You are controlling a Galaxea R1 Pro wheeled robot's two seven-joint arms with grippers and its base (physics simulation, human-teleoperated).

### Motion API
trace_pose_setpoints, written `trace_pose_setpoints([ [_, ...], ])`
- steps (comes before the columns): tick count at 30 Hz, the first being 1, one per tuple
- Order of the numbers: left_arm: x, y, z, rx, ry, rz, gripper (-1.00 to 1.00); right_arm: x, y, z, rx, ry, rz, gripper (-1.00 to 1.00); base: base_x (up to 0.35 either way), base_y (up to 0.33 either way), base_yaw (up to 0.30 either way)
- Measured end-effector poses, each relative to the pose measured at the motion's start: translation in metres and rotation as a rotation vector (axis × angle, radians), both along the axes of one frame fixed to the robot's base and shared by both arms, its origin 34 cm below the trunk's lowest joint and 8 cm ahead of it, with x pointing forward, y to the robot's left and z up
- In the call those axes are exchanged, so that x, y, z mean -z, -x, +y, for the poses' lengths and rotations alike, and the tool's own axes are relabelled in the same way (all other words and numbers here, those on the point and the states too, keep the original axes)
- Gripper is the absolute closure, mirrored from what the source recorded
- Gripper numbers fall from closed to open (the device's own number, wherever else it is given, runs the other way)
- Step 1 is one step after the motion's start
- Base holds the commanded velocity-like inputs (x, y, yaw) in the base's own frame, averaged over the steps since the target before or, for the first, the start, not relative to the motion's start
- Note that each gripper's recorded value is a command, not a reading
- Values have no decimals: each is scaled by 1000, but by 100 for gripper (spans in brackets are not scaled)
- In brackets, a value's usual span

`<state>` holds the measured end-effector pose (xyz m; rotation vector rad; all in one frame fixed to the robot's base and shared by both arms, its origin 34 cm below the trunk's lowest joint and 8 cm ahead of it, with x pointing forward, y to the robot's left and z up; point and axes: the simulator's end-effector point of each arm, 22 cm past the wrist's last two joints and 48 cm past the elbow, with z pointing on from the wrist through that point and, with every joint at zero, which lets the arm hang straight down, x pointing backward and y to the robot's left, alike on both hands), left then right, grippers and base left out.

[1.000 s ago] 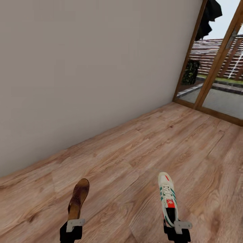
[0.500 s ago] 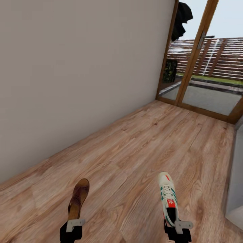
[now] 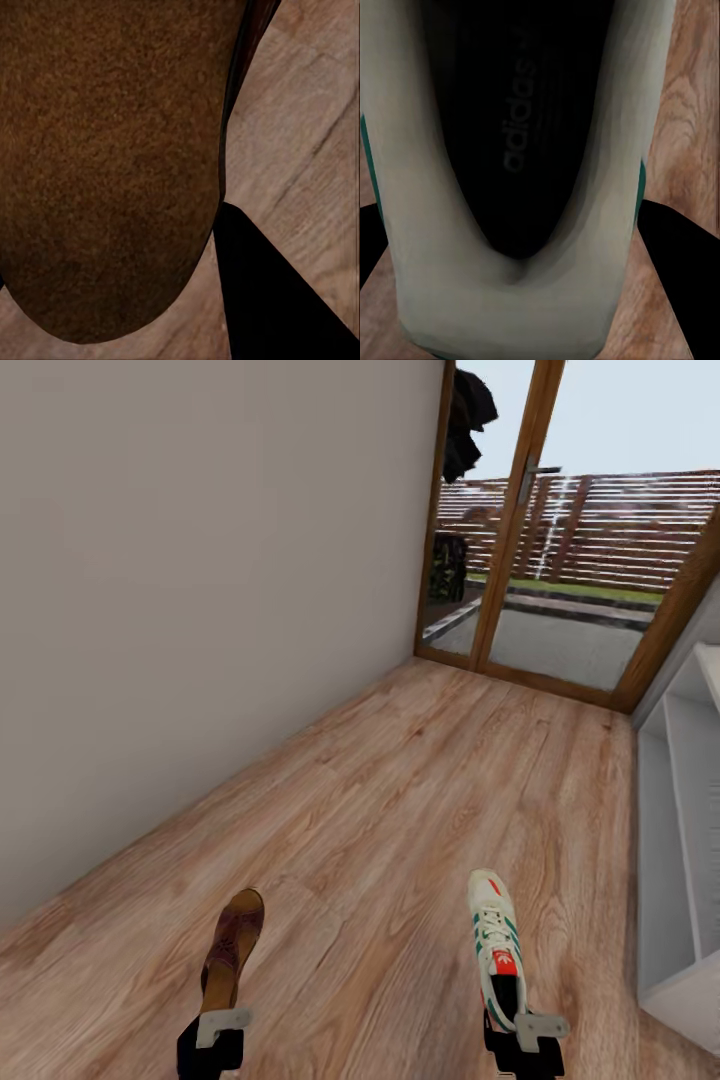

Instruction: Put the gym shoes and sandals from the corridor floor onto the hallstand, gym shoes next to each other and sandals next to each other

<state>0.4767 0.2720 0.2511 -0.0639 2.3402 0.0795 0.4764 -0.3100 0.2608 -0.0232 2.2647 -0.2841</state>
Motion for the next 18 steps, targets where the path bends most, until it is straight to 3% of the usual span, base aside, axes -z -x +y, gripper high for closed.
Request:
trace_pose_setpoints([
  [3,0,0,0,0,0,0,100,1,2,-2,24,-7,2,100,335,0,-300],
  [18,0,0,0,0,0,0,100,1,3,-2,30,-9,3,100,334,28,-300],
])
